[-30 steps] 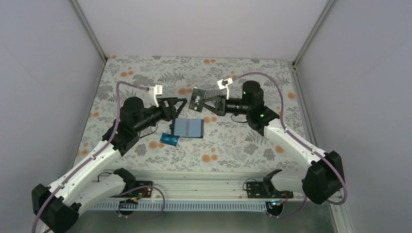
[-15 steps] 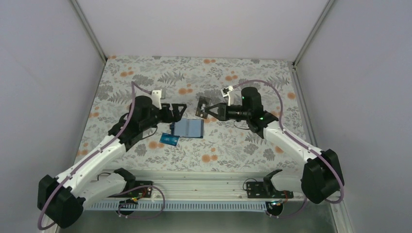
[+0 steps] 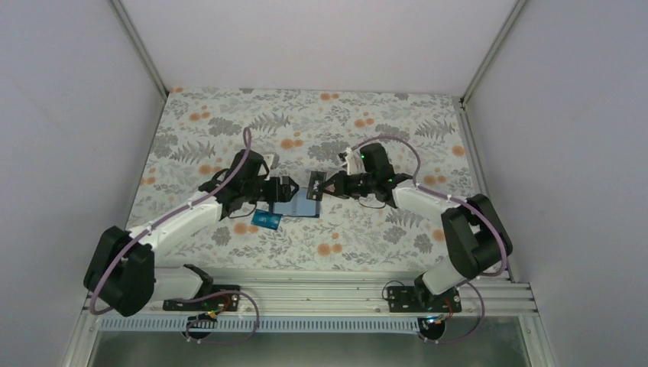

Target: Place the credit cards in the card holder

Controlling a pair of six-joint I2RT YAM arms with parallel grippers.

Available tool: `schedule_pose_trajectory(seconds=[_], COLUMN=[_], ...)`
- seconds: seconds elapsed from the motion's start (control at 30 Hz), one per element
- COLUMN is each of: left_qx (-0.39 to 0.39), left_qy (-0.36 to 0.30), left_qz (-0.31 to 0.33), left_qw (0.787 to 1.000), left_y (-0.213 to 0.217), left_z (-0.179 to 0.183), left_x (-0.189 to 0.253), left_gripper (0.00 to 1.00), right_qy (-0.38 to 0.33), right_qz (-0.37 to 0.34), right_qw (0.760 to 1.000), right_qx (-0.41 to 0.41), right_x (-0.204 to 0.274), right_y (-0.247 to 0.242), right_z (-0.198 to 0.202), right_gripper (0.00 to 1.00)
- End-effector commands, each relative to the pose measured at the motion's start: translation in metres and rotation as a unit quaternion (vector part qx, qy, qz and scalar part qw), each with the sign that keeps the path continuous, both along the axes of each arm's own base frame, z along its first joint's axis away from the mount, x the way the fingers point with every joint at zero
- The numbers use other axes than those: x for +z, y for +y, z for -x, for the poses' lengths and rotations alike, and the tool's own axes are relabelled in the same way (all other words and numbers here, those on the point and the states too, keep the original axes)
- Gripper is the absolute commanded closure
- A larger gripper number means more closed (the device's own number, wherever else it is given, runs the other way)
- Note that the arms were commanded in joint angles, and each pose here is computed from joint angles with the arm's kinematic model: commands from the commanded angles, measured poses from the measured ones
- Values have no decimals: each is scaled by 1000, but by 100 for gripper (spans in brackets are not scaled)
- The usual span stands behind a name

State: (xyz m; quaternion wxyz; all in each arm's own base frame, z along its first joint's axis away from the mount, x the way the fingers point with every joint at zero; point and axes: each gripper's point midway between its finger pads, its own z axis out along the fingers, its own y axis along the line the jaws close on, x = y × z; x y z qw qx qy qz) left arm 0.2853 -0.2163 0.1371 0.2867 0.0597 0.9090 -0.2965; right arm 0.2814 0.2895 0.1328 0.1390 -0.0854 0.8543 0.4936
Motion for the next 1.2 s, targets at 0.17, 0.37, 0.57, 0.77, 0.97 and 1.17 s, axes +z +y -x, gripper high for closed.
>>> schedule_pose_trajectory(seconds=[0.17,0.37,0.57,0.77,0.97,1.17], left_qx=[10,19,19,22,23,23], left_qy=[54,81,96,108,117,125], left_qz=[-29,-42,-48,-70,-85,-92], left_qw=[998,996,994,991,989,988], left_y=[4,10,13,19,23,24], left_z=[-12,-18,-20,-20,-18,-17], left_x=[-36,-56,-69,-79,-89,-99], left_gripper=[22,32,47,61,69,74], right_qy=[37,63,73,79,86,91], right_qz=[1,12,17,19,27,34], right_qw=[999,998,997,996,996,995], right_qx=[17,24,28,26,21,17], right_x=[-17,-39,-49,-56,-65,-74], right_y=[26,43,52,55,54,54], right_z=[-1,0,-4,-7,-8,-10], right_gripper=[96,96,96,96,96,96])
